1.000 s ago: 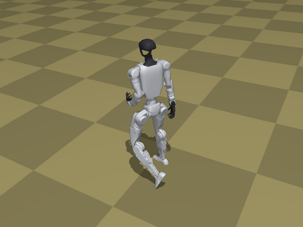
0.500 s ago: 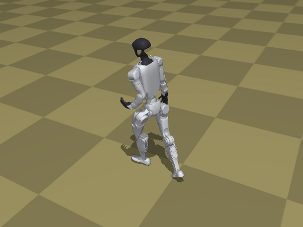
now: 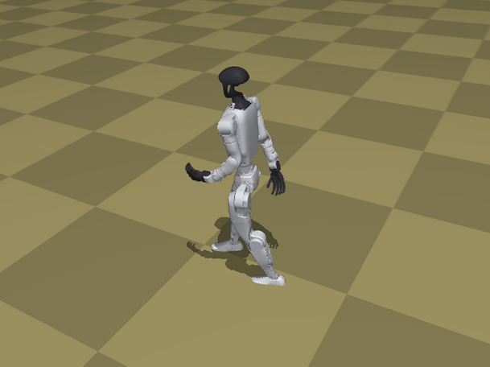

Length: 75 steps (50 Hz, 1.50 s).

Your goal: Walk run

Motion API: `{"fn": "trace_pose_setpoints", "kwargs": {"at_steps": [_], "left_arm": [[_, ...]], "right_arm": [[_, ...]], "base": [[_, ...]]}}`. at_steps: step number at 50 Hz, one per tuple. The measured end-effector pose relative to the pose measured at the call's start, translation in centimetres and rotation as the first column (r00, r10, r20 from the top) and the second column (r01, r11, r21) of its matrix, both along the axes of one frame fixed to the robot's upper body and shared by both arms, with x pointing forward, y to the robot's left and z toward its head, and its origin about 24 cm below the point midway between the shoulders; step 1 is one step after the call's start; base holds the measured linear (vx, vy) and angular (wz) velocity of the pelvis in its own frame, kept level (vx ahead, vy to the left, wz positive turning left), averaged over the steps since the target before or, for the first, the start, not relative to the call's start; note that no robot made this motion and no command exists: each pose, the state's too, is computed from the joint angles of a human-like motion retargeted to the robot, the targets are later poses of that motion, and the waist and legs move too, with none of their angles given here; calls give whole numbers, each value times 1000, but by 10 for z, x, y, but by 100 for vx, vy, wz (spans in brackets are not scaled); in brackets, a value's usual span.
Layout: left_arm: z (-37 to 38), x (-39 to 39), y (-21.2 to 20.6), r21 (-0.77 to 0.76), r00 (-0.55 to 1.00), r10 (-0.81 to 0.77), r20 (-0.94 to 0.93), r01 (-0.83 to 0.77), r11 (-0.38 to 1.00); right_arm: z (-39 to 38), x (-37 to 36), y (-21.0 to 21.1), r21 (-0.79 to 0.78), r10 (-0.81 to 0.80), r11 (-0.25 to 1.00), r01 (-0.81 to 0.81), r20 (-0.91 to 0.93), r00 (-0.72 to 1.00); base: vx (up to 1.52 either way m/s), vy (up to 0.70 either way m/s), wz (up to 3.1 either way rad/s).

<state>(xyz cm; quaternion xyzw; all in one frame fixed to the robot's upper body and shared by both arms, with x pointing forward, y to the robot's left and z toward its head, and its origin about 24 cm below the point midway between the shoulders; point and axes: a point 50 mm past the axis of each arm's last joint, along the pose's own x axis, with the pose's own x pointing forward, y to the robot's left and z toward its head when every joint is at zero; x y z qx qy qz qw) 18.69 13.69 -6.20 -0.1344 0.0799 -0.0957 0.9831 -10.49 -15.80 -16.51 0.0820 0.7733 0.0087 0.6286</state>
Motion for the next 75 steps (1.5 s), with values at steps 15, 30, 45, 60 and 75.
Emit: {"fn": "trace_pose_setpoints", "kwargs": {"at_steps": [15, 30, 45, 60, 75], "left_arm": [[-26, -32, -14, -91, 988, 22, -155, -36, 995], [-14, -21, -25, -69, 995, 14, -94, -21, 997], [-26, -29, -19, -46, 986, -16, -168, 8, 999], [8, 19, -29, -33, 991, -127, 38, 128, 991], [-38, -52, -23, -43, 972, -16, -235, 6, 999]], "right_arm": [[-4, 119, -86, -300, 28, 952, 57, 271, 962], [47, 224, -175, -574, 162, 786, 229, 550, 820], [-8, 87, -61, -214, -32, 971, 103, 314, 949], [6, -15, -2, 86, 21, 996, -19, -23, 1000], [-1, 48, -74, -222, -18, 975, 25, 31, 999]], "base": [[61, -29, 137], [49, -8, 83], [86, 11, 74], [64, -7, 172], [82, -29, 94]]}}
